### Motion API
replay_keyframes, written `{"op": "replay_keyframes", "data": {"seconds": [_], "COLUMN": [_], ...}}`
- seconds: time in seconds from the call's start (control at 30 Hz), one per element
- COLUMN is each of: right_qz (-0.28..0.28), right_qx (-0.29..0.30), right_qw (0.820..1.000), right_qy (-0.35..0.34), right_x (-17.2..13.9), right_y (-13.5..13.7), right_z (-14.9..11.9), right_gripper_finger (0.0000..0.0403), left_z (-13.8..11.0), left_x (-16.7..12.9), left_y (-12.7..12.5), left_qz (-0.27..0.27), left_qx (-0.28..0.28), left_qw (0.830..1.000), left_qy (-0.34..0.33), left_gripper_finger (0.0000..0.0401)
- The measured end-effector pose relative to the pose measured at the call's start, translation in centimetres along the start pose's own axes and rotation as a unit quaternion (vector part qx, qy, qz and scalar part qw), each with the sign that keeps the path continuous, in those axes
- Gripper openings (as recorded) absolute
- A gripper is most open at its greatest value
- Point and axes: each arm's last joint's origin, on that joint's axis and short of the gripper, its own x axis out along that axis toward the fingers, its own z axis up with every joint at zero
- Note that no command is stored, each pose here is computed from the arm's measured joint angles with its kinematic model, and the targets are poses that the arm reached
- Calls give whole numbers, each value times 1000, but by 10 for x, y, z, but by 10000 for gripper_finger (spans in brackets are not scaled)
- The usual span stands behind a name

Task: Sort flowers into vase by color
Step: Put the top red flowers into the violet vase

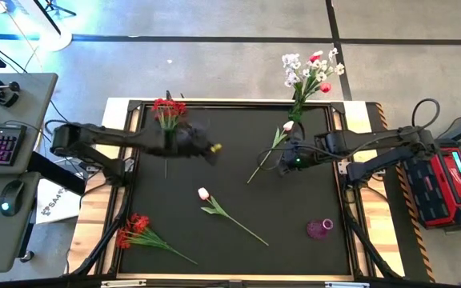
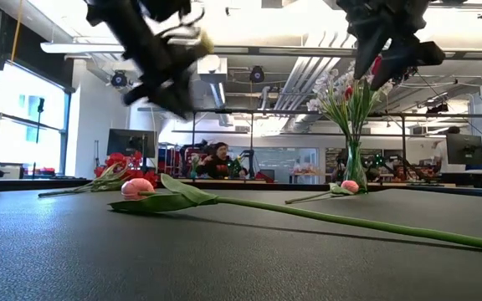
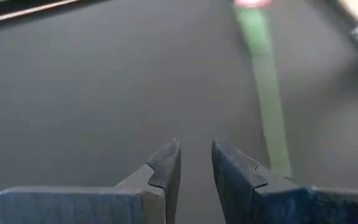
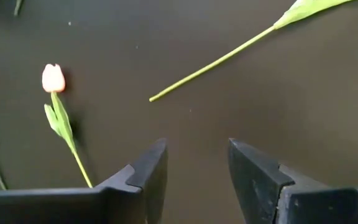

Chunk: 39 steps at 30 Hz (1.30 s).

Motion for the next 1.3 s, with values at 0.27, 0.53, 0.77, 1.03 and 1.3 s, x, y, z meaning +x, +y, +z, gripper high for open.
{"op": "replay_keyframes", "data": {"seconds": [0.27, 0.53, 0.77, 1.03, 1.3], "right_qz": [12, 49, 31, -5, 6], "right_qx": [26, 27, 31, 26, 14], "right_qw": [999, 998, 999, 999, 999], "right_qy": [-23, -17, -9, 23, 44], "right_x": [4, 9, 11, 11, 11], "right_y": [1, -2, -10, -21, -21], "right_z": [13, 34, 40, 41, 38], "right_gripper_finger": [154, 154, 154, 154, 154], "left_z": [32, 54, 54, 10, -4], "left_x": [14, 37, 37, 60, 67], "left_y": [84, 152, 171, 199, 193], "left_qz": [171, 179, 232, 273, 248], "left_qx": [-35, -117, -137, -163, -153], "left_qw": [983, 968, 955, 929, 940], "left_qy": [62, 128, 126, 187, 176], "left_gripper_finger": [111, 201, 249, 250, 184]}}
